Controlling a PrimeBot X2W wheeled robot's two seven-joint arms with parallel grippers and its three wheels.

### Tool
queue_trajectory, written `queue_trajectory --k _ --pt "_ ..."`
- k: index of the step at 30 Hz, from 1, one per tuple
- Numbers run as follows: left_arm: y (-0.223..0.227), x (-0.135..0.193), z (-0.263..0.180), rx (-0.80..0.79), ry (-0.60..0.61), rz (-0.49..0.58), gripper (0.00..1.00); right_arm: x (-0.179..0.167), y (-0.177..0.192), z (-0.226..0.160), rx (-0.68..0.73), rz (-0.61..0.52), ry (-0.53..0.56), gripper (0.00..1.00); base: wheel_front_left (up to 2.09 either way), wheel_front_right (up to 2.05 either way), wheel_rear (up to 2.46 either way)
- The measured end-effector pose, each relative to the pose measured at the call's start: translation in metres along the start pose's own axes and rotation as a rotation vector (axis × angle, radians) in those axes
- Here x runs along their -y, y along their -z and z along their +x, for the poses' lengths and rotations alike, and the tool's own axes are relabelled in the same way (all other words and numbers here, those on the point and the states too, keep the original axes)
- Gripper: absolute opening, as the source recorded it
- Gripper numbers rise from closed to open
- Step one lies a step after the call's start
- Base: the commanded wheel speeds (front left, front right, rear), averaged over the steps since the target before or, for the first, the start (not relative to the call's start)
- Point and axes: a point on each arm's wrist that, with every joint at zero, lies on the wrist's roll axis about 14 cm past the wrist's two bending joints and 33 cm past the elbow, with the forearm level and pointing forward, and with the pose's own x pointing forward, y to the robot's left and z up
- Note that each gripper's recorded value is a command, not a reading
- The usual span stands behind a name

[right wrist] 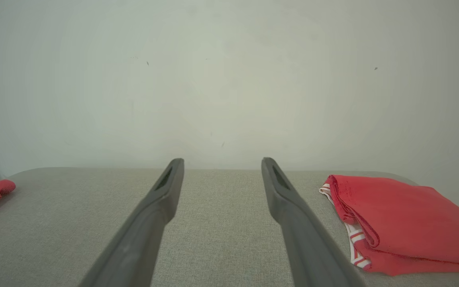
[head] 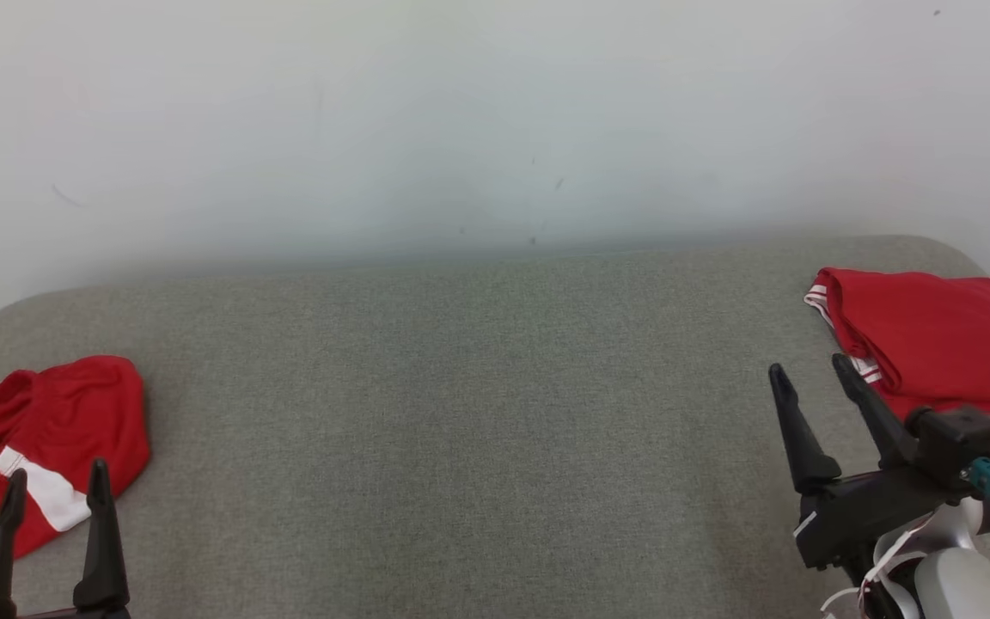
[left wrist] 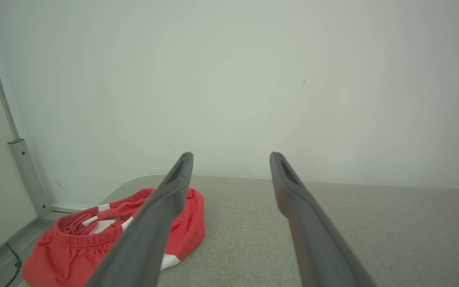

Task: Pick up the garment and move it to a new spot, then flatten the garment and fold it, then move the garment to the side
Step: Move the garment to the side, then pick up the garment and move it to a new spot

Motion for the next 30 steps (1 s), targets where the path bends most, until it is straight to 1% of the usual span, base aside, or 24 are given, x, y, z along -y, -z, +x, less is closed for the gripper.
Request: queue_trajectory --k 6,9,15,23,30 --pt "0.004 -0.002 0.001 -0.024 0.001 0.021 1.0 0.004 -0.006 -0.009 0.008 0.001 0.035 1.0 0.0 0.0 0.0" --pt "0.007 -0.006 0.0 -0.046 -0.002 0.049 1.0 0.009 -0.006 -0.015 0.001 0.006 0.061 1.0 0.0 0.0 0.0" --pt "0.013 -0.009 -0.002 -0.086 0.007 0.094 1.0 0.016 0.003 -0.025 -0.052 0.016 0.096 1.0 0.0 0.0 0.0" --pt "0.014 -0.003 -0.001 -0.097 0.028 0.092 1.0 0.016 0.013 -0.032 -0.099 0.035 0.104 1.0 0.0 0.0 0.0" --pt "0.012 -0.001 0.0 -0.085 0.028 0.084 1.0 0.019 0.009 -0.033 -0.087 0.037 0.113 1.0 0.0 0.0 0.0"
